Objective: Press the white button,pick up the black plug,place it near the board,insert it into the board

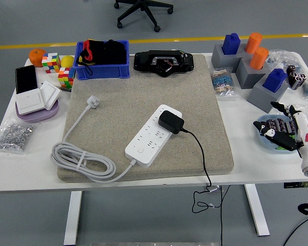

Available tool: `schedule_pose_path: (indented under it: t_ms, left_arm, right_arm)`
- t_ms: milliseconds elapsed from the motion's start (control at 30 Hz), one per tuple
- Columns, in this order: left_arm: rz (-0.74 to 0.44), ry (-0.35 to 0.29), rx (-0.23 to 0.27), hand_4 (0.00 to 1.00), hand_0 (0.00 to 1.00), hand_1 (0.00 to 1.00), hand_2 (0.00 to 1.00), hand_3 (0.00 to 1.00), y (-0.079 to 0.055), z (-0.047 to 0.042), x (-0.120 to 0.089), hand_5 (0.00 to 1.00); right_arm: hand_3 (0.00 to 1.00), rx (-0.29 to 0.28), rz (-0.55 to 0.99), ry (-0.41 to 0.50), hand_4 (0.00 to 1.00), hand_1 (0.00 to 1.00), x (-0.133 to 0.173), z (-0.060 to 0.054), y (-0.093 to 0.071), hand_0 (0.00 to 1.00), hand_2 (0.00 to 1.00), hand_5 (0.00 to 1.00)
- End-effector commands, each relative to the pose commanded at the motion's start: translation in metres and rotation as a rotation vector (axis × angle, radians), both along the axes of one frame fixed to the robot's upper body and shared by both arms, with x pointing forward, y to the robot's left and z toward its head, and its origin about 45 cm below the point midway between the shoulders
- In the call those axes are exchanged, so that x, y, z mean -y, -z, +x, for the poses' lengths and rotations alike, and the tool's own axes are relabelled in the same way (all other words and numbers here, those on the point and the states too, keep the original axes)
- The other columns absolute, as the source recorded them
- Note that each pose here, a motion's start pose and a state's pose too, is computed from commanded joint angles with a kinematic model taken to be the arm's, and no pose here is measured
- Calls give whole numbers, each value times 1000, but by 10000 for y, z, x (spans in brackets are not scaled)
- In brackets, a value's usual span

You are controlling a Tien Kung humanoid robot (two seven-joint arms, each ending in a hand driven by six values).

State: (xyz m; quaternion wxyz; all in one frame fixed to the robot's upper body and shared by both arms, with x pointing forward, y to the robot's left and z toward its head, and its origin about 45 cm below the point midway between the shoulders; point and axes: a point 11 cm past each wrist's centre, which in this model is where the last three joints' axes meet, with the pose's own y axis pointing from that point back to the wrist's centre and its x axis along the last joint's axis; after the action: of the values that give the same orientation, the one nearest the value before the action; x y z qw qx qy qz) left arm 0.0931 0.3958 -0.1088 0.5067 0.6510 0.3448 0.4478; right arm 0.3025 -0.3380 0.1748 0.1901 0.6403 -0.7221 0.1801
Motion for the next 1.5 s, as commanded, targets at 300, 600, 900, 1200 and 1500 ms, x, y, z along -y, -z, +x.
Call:
schedule_pose_path:
  t_ms: [300,600,900,1200,1500]
  left_arm:
    - [-1,-1,4,558,689,636,612,632,-2,10,0,166]
    - [9,-6,-16,559,689,636,612,632,1,-89,-56,165]
    - [7,-10,-32,559,689,636,612,632,12,-168,-65,165]
    - [9,-12,-41,559,689,636,613,632,11,-224,-99,165]
    - [10,1,-78,559,689,636,613,632,35,-368,-87,165]
  right_arm:
    - [764,18,11,20,962,825,46,11,-80,900,771,399]
    - [735,-12,20,14,948,821,14,-20,-11,896,768,387]
    - [692,-25,35,4,924,804,-27,-38,31,891,736,372]
    - [675,-45,43,16,905,805,-1,-47,48,889,735,359]
    - [671,-69,61,12,899,807,-7,-34,109,887,737,353]
